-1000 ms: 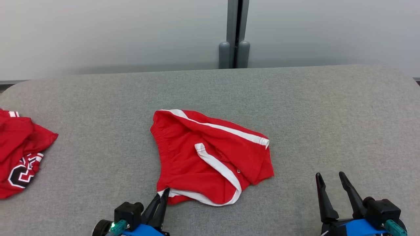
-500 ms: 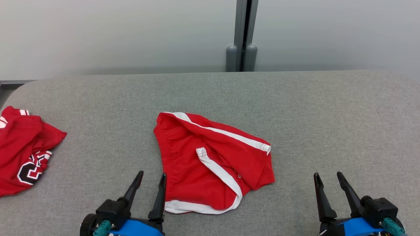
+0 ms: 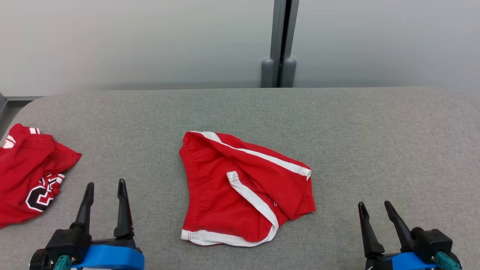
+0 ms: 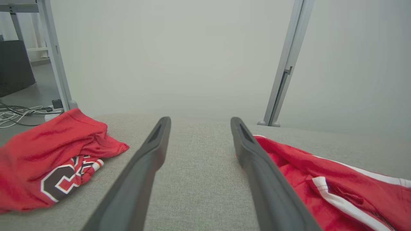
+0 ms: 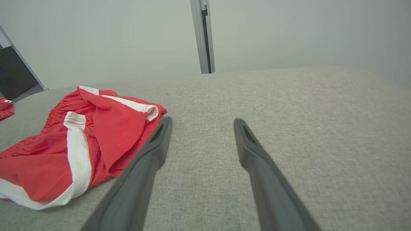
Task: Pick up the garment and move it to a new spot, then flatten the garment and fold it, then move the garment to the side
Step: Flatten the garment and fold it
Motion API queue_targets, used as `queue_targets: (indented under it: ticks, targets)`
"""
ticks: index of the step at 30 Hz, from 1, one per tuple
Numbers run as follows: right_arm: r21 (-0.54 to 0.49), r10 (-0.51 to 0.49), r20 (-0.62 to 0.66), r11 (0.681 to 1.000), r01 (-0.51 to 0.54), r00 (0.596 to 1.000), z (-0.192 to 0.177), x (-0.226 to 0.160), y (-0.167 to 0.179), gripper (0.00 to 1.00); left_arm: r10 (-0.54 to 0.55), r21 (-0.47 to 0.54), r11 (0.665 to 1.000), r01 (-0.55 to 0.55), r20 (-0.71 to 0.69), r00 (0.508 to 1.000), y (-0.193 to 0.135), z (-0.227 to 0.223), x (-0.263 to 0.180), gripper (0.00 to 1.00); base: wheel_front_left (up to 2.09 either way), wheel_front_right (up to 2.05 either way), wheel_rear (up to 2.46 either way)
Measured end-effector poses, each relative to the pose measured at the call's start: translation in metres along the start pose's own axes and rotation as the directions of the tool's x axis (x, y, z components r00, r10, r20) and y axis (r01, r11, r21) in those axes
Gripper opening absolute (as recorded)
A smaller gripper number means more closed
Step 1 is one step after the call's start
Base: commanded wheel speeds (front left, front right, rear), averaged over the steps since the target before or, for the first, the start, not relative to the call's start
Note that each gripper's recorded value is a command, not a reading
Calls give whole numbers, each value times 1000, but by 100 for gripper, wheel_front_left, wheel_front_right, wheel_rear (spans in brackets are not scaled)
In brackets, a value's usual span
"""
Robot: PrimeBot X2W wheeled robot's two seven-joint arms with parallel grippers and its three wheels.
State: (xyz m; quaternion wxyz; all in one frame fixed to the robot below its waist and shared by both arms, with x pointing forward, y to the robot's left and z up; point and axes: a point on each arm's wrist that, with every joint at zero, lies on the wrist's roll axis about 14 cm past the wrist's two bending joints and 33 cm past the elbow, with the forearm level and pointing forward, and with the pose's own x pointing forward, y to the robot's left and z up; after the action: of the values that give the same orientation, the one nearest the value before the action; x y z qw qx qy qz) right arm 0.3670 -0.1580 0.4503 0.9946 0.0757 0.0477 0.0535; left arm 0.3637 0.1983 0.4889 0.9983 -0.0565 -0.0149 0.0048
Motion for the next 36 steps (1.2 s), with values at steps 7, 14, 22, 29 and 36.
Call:
queue_targets:
  ticks: [7, 14, 22, 29, 36]
  targets:
    - [-11, 23, -33, 1000, -24, 999, -10, 0, 7, 100, 27, 16, 1000, -27, -9, 1000, 9, -3, -3, 100, 0, 0, 0]
    - [-47, 124, -11, 991, -124, 992, 2, 32, 38, 100, 35, 8, 999, -35, -16, 999, 11, -5, -4, 100, 0, 0, 0]
    - [-79, 215, -79, 972, -221, 973, -11, 64, 68, 100, 54, 1, 999, -54, -24, 998, 17, -7, -6, 100, 0, 0, 0]
    - [-90, 241, -177, 962, -259, 954, -37, 84, 75, 100, 83, -16, 996, -83, -45, 996, 25, -14, -7, 100, 0, 0, 0]
    - [-94, 264, -236, 952, -293, 935, -53, 97, 84, 100, 102, -19, 994, -103, -60, 993, 31, -18, -9, 100, 0, 0, 0]
